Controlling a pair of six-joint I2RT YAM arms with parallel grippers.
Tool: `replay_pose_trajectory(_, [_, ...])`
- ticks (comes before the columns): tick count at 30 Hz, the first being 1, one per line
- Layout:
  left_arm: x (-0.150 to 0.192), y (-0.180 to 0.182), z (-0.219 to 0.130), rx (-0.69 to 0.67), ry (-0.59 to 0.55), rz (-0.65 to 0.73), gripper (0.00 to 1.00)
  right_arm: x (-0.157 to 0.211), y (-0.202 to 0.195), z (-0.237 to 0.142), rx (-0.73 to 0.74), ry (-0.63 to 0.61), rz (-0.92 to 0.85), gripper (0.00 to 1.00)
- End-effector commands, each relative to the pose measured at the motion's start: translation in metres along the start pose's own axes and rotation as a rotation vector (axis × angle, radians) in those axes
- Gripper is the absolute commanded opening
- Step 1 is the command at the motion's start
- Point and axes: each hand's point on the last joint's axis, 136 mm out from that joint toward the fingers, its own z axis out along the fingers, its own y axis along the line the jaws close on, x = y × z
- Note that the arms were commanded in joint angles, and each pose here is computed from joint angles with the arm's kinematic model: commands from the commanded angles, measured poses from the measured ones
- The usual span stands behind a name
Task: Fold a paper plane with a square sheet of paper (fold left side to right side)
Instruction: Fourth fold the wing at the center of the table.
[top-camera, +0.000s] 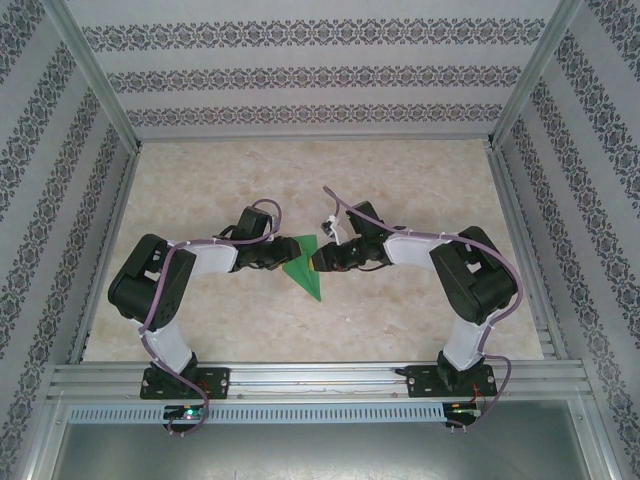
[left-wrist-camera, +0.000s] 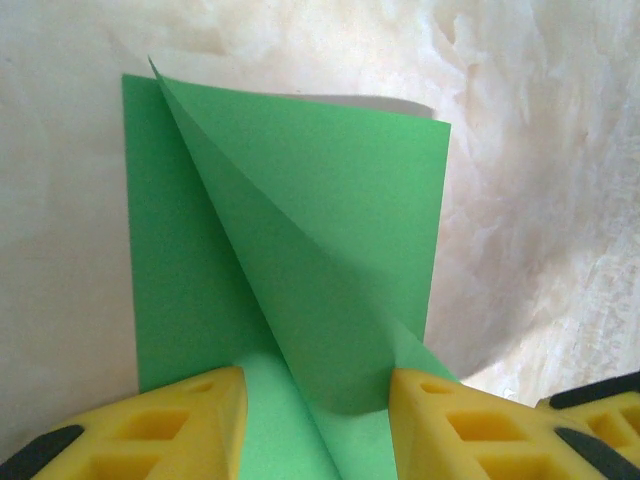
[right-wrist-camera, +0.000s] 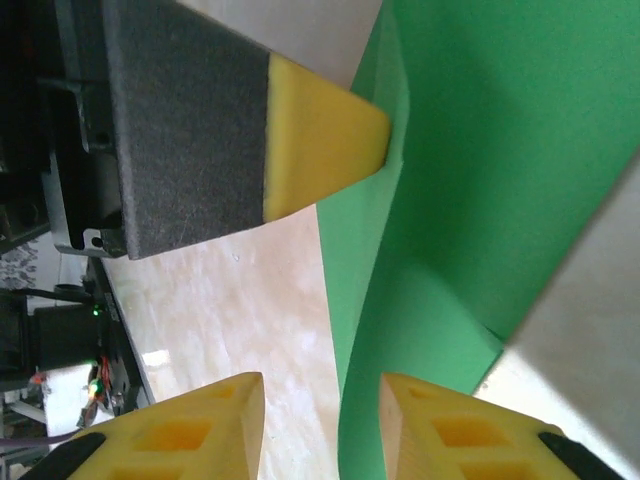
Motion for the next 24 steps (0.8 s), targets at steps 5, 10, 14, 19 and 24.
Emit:
replay_pose_trajectory(5, [0.015, 0.022, 0.008, -0.092, 0.041, -0.010, 0.42, -0.021, 0.006, 0.009, -0.058, -0.012, 0.006, 0.38])
replay_pose_trajectory(10, [0.016, 0.022, 0.007, -0.094, 0.041, -0.008, 0.42, -0.025, 0.002, 0.017, -0.062, -0.002, 0.012, 0.38])
replay_pose_trajectory(14, [0.015, 0.022, 0.007, -0.096, 0.039, -0.007, 0.42, -0.026, -0.001, 0.022, -0.057, 0.002, 0.016, 0.36])
replay_pose_trajectory(19, [0.016, 0.022, 0.006, -0.096, 0.043, -0.005, 0.42, -0.024, -0.008, 0.026, -0.041, 0.010, 0.027, 0.28])
replay_pose_trajectory(24, [0.016, 0.022, 0.006, -0.098, 0.042, -0.002, 0.42, -0.022, -0.012, 0.027, -0.027, 0.013, 0.030, 0.17])
